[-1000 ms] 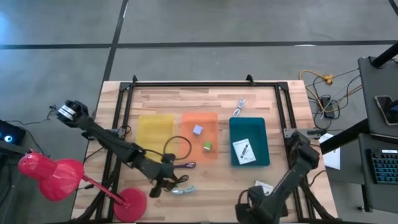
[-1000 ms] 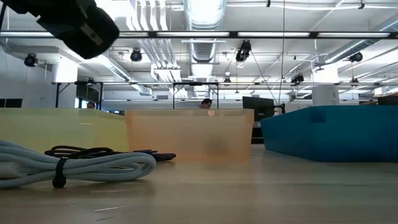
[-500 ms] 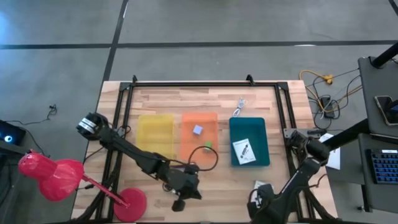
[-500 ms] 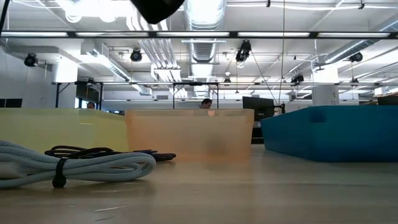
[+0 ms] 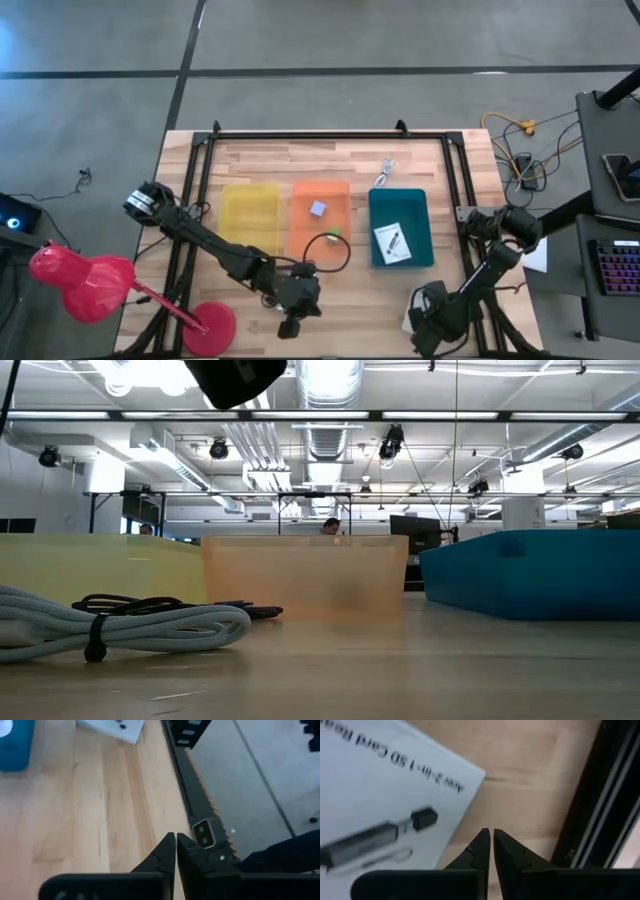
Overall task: Pick and place items into bin
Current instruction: Put the white card reader box into the blue bin
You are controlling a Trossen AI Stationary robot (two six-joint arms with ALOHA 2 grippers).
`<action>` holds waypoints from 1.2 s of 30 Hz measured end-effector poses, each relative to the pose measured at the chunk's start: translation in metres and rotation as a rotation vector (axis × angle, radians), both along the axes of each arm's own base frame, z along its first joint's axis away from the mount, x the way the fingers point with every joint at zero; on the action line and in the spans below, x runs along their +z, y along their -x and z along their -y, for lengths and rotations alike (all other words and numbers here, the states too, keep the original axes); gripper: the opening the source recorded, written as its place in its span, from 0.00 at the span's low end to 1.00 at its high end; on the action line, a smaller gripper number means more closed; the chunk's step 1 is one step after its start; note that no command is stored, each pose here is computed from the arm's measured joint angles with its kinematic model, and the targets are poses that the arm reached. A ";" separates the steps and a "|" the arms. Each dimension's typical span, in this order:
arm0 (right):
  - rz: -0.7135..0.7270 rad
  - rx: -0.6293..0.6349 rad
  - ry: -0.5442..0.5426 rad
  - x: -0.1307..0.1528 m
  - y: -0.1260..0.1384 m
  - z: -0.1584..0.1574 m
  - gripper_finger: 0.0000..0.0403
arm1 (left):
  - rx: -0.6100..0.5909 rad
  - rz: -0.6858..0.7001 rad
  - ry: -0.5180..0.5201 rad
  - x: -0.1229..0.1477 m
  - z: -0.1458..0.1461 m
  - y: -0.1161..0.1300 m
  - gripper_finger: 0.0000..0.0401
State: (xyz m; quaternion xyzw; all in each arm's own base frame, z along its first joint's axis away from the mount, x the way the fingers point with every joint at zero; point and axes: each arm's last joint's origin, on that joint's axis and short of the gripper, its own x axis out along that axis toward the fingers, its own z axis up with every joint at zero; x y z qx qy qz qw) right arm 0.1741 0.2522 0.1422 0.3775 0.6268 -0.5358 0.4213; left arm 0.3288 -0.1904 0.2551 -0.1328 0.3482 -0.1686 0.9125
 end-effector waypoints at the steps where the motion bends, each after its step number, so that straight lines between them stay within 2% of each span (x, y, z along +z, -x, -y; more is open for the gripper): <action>1: 0.003 0.005 -0.007 -0.003 0.000 0.002 0.03 | 0.004 -0.010 -0.011 -0.001 0.000 0.001 0.00; 4: 0.054 0.037 -0.066 -0.012 -0.007 0.006 0.03 | 0.019 -0.047 -0.052 -0.005 -0.001 0.004 0.00; 7: 0.270 0.066 -0.169 -0.010 -0.032 0.001 0.03 | 0.026 -0.081 -0.079 -0.009 -0.003 0.007 0.00; 8: 0.351 0.063 -0.134 -0.007 -0.041 0.001 0.03 | 0.028 -0.092 -0.087 -0.010 -0.003 0.007 0.00; 10: 0.547 0.058 0.060 0.001 -0.058 0.007 0.03 | 0.035 -0.096 -0.097 -0.010 -0.004 0.008 0.00; 12: 0.652 0.035 0.179 0.014 -0.076 0.017 0.03 | 0.036 -0.106 -0.104 -0.012 -0.005 0.009 0.00; 14: 0.596 0.040 0.199 0.022 -0.086 0.029 0.03 | 0.035 -0.123 -0.115 -0.014 -0.005 0.010 0.00; 17: 0.523 0.130 0.173 0.022 -0.093 0.036 0.03 | 0.029 -0.158 -0.142 -0.021 -0.007 0.014 0.00; 19: 0.558 0.139 0.153 0.031 -0.097 0.034 0.03 | 0.023 -0.170 -0.161 -0.027 -0.008 0.016 0.00; 22: 0.603 0.086 0.150 0.041 -0.101 0.029 0.03 | 0.022 -0.182 -0.170 -0.040 -0.010 0.019 0.00; 27: 0.678 -0.001 0.136 0.036 -0.114 0.018 0.03 | 0.042 -0.122 -0.121 -0.051 -0.010 0.019 0.00; 31: 0.799 0.023 0.052 0.024 -0.142 0.007 0.03 | 0.061 -0.073 -0.112 -0.056 -0.009 0.015 0.00; 36: 0.772 0.067 0.093 0.020 -0.166 0.007 0.03 | 0.040 -0.105 -0.195 -0.077 -0.007 0.010 0.00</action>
